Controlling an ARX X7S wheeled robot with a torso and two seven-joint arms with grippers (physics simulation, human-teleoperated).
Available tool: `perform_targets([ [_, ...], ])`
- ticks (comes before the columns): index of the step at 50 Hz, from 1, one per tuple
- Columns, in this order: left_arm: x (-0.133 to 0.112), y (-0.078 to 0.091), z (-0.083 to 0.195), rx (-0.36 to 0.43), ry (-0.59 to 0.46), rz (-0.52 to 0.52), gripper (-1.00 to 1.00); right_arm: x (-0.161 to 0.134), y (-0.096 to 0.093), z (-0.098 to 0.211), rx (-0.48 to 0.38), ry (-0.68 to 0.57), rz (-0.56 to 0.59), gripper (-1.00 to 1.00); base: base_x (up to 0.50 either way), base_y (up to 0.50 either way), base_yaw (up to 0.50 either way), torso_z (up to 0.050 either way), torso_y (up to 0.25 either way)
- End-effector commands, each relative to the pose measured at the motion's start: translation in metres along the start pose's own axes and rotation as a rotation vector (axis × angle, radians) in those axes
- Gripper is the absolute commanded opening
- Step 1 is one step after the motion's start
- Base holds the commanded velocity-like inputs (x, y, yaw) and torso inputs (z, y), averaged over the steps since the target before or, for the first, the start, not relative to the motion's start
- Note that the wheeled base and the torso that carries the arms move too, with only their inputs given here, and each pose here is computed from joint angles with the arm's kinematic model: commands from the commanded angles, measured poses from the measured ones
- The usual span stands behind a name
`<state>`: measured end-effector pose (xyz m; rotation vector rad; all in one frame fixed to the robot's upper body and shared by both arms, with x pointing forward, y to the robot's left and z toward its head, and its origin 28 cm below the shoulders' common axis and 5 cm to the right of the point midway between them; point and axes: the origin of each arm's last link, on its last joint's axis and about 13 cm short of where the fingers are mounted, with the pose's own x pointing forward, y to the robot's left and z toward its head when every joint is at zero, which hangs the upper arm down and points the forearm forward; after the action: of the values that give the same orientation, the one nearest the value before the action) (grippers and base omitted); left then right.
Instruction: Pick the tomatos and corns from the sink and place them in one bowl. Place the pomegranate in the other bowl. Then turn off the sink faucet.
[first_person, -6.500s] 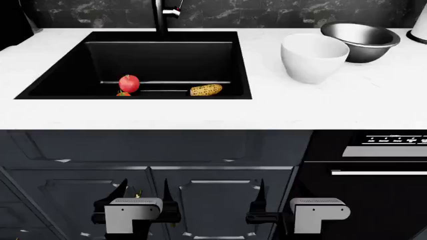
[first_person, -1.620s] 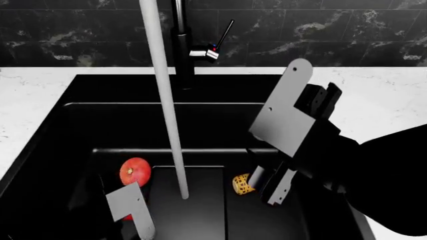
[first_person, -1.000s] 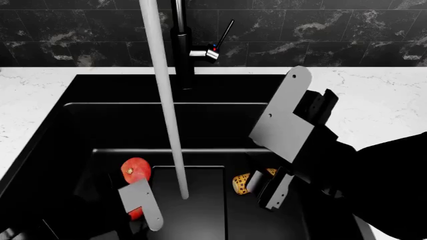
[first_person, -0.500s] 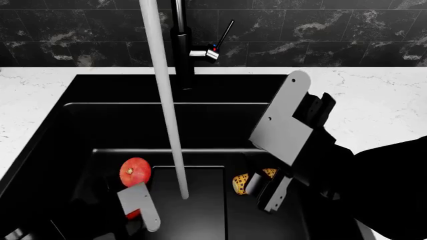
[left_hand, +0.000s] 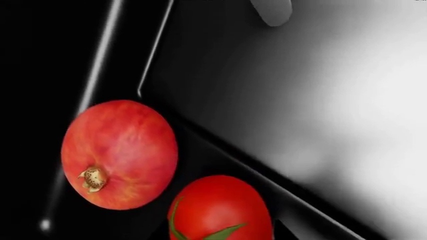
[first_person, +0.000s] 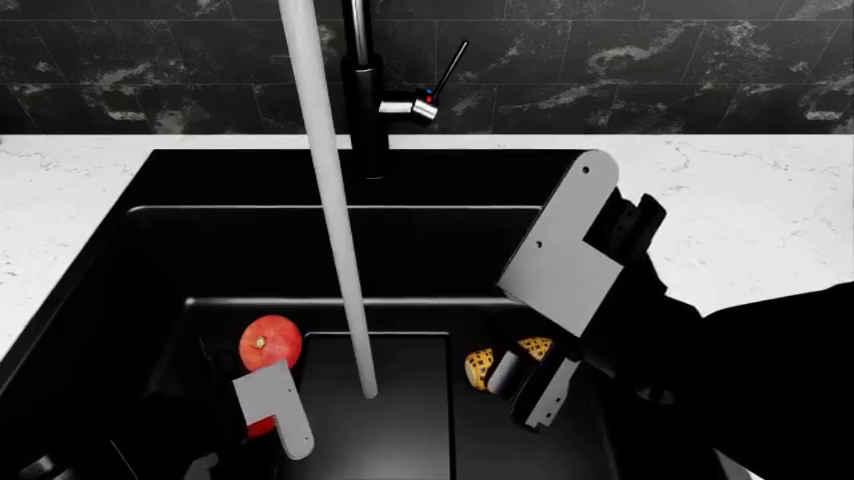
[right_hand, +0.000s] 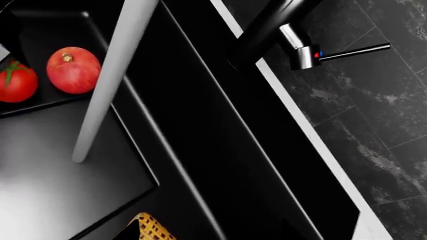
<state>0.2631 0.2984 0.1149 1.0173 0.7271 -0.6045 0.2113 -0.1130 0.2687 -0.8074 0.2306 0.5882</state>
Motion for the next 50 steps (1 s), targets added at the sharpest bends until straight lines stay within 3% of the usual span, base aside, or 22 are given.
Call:
perform_targets([
  [1, 0.017, -0.021, -0.018, -0.002, 0.101, -0.079, -1.0, 0.001, 0.002, -0.002, 0.004, -0.007, 0.006, 1.0, 0.01, 0.0, 0.0, 0.0, 0.0],
  [6, 0.017, -0.02, -0.016, 0.017, 0.072, -0.047, -1.0, 0.001, 0.003, -0.003, 0.005, -0.01, 0.006, 1.0, 0.0, 0.0, 0.0, 0.0, -0.009],
  [9, 0.012, -0.017, -0.012, 0.052, -0.014, -0.018, -1.0, 0.0, 0.003, -0.003, 0.007, -0.009, 0.004, 1.0, 0.01, 0.0, 0.0, 0.0, -0.008],
  [19, -0.023, -0.014, 0.004, 0.113, -0.187, 0.07, -1.0, -0.003, 0.002, -0.003, 0.005, -0.009, -0.007, 1.0, 0.0, 0.0, 0.0, 0.0, -0.001],
  [26, -0.042, -0.024, 0.011, 0.167, -0.264, 0.078, -1.0, -0.004, 0.001, -0.002, 0.003, -0.011, -0.011, 1.0, 0.0, 0.0, 0.0, 0.0, 0.0],
  [30, -0.051, -0.015, 0.019, 0.137, -0.342, 0.217, -1.0, -0.002, 0.0, 0.0, -0.015, 0.004, -0.033, 1.0, 0.0, 0.0, 0.0, 0.0, 0.0],
  [33, -0.055, -0.008, 0.024, 0.136, -0.414, 0.347, -1.0, 0.001, 0.0, 0.002, -0.064, 0.039, -0.02, 1.0, 0.0, 0.0, 0.0, 0.0, 0.0],
  [36, -0.056, -0.006, 0.026, 0.116, -0.463, 0.39, -1.0, 0.008, -0.002, 0.002, -0.118, 0.081, 0.004, 1.0, 0.0, 0.0, 0.0, 0.0, 0.0],
  [42, -0.049, -0.002, 0.03, 0.006, -0.592, 0.554, -1.0, 0.028, -0.004, -0.002, -0.322, 0.183, 0.036, 1.0, 0.0, 0.0, 0.0, 0.0, 0.0],
  [50, -0.046, -0.006, 0.035, -0.072, -0.689, 0.612, -1.0, 0.048, -0.009, -0.004, -0.497, 0.254, 0.049, 1.0, 0.0, 0.0, 0.0, 0.0, 0.0],
])
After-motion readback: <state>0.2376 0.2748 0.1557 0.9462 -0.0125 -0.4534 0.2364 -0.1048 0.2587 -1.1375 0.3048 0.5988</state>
